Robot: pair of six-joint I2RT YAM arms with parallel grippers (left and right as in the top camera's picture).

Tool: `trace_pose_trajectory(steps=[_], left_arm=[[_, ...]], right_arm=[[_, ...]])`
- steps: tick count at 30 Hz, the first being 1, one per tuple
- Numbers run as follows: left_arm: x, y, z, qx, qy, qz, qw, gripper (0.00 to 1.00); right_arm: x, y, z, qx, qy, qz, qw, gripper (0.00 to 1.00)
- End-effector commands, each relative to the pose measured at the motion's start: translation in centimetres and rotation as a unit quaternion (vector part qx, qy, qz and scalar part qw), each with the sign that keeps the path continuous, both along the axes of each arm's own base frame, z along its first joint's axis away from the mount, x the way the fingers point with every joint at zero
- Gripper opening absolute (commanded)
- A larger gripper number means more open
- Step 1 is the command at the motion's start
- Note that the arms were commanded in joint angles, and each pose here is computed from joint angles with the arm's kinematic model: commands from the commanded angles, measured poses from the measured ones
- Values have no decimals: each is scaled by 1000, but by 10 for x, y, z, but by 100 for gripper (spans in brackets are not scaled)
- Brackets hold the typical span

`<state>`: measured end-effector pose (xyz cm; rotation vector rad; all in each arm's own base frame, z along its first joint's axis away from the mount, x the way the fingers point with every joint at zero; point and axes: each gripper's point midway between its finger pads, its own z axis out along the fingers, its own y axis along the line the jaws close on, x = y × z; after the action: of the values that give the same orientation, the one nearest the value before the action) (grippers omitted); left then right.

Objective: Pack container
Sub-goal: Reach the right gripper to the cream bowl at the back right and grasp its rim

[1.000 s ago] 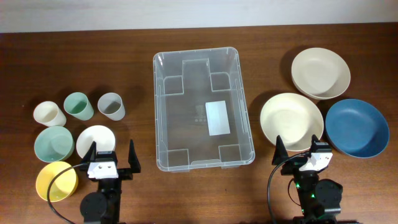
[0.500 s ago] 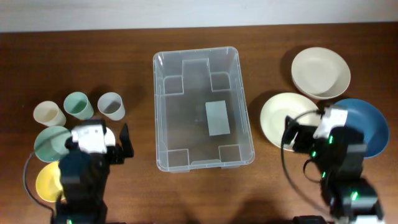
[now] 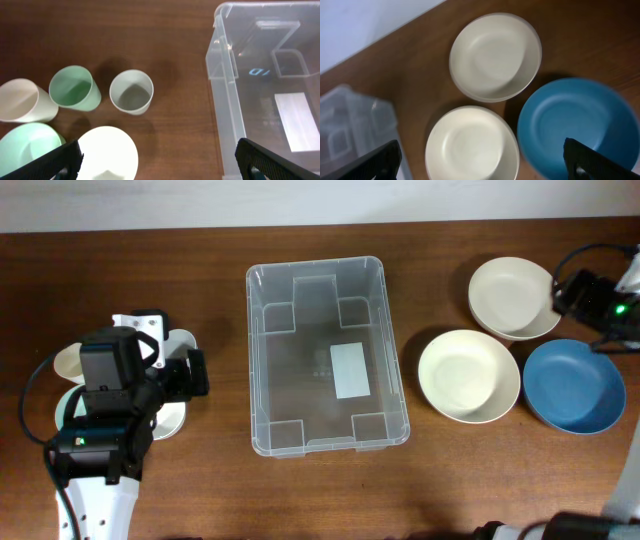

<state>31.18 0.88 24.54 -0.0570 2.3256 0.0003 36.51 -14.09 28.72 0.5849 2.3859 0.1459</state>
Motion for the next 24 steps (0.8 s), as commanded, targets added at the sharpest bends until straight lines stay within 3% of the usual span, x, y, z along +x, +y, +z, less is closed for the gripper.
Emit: trace_pose_trajectory(steps=[1, 11, 18, 24], left_arm=[[5, -1, 13, -8, -21, 0, 1000, 100], [13, -1, 6, -8, -13, 0, 1000, 100], [19, 0, -8, -9, 9, 0, 1000, 100], [22, 0, -15, -9, 19, 0, 1000, 100]], right_arm=[[22, -35, -1, -10, -12, -16, 1000, 99], [91, -94, -135, -3, 59, -21, 998, 99], [110, -103, -213, 18, 93, -18, 995, 100], [118, -108, -238, 19, 95, -18, 995, 95]])
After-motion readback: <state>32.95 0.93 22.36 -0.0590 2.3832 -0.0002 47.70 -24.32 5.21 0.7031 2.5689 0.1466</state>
